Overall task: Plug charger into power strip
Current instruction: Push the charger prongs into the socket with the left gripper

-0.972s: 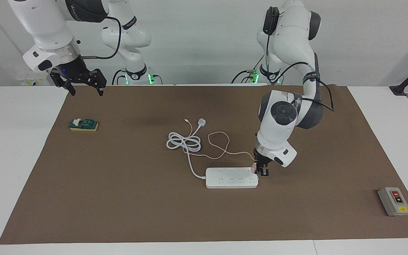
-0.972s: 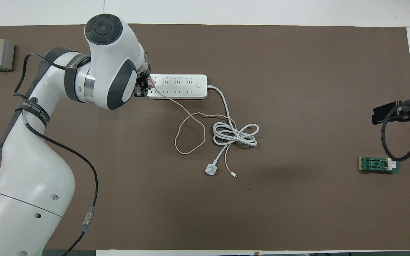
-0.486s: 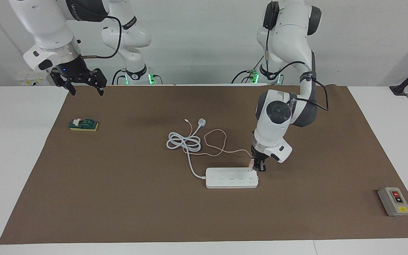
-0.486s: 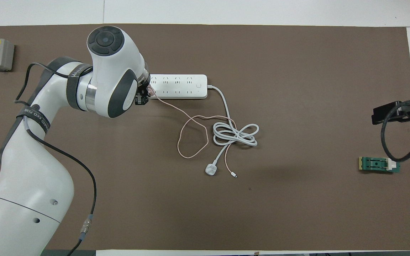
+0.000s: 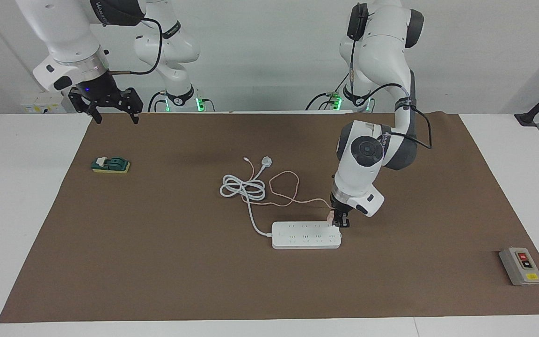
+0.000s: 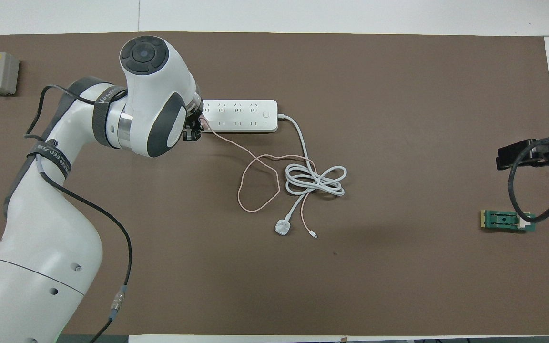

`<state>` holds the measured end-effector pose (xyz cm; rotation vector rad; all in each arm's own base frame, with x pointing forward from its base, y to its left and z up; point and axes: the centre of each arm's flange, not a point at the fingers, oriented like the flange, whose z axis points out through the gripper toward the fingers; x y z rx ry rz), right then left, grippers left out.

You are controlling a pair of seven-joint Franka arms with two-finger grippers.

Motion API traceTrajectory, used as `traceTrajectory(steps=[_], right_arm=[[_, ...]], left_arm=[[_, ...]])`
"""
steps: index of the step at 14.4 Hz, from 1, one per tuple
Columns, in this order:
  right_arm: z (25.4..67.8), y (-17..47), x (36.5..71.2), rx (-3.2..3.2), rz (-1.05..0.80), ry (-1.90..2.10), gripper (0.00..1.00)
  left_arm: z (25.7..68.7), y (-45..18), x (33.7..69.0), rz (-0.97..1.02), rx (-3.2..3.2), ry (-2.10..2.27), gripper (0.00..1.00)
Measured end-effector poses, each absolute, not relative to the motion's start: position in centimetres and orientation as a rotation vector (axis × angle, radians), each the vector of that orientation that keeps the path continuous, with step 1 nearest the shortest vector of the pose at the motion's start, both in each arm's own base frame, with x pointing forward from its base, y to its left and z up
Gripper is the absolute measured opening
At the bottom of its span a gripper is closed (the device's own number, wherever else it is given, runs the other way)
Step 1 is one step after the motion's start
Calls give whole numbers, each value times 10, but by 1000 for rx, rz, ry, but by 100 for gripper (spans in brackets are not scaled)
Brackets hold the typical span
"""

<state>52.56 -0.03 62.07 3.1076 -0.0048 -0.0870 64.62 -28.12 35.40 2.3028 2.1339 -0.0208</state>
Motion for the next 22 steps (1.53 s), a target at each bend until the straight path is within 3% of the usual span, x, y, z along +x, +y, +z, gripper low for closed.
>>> traceTrajectory(steps=[22], right_arm=[[622, 1, 525, 3107, -83, -1, 100]], left_arm=[[350, -289, 664, -52, 2311, 2181, 32]])
